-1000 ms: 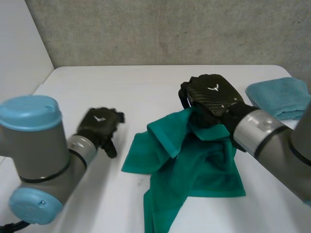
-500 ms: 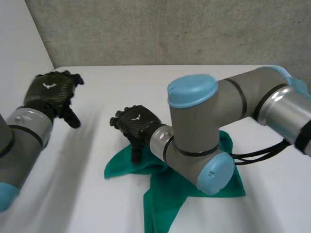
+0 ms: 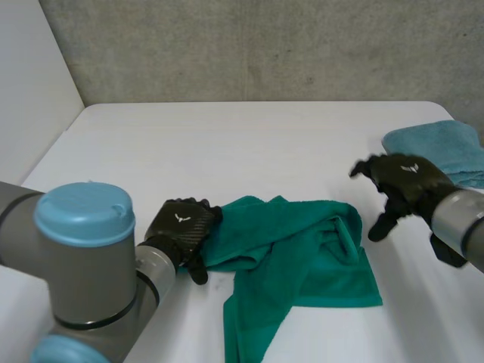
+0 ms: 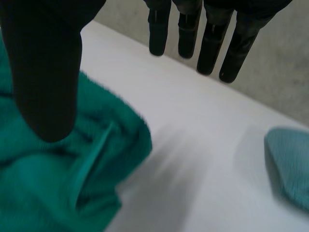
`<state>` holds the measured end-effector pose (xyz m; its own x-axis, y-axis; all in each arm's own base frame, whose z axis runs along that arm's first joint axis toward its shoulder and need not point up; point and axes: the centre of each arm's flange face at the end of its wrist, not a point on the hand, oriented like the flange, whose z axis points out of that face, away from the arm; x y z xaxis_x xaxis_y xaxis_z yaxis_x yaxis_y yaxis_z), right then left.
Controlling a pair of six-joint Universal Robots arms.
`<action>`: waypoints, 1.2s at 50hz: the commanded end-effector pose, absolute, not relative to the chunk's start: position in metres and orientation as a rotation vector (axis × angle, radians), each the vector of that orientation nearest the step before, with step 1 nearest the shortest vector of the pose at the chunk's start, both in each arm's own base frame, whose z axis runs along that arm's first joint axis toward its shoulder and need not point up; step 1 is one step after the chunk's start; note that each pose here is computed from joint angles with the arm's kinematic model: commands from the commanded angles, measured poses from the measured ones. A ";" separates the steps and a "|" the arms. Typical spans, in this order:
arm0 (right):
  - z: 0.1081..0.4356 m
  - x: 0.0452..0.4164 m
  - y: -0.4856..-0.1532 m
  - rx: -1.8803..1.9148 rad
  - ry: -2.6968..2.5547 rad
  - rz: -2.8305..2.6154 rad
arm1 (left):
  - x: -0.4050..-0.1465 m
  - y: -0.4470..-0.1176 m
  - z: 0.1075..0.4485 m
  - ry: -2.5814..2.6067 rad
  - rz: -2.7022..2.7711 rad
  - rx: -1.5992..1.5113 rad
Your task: Fold the laundry.
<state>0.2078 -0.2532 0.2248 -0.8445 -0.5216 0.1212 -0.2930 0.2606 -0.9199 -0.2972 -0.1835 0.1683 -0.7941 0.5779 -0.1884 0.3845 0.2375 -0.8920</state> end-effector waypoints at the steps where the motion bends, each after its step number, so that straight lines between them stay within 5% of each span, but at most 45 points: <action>1: 0.193 0.181 -0.249 -0.680 2.373 -1.447 | -0.298 -0.203 0.147 -2.384 1.556 -0.905; 21: 0.141 0.190 -0.273 -0.484 2.365 -1.275 | -0.312 -0.233 0.129 -2.398 1.660 -0.991; 43: 0.133 0.221 -0.282 -0.542 2.338 -1.292 | -0.320 -0.266 0.137 -2.370 1.742 -0.930; 55: 0.170 0.235 -0.338 -0.606 2.248 -1.584 | -0.315 -0.323 0.167 -2.305 1.984 -0.919; 60: 0.222 0.246 -0.377 -0.807 2.147 -1.905 | -0.305 -0.369 0.228 -2.167 2.308 -0.882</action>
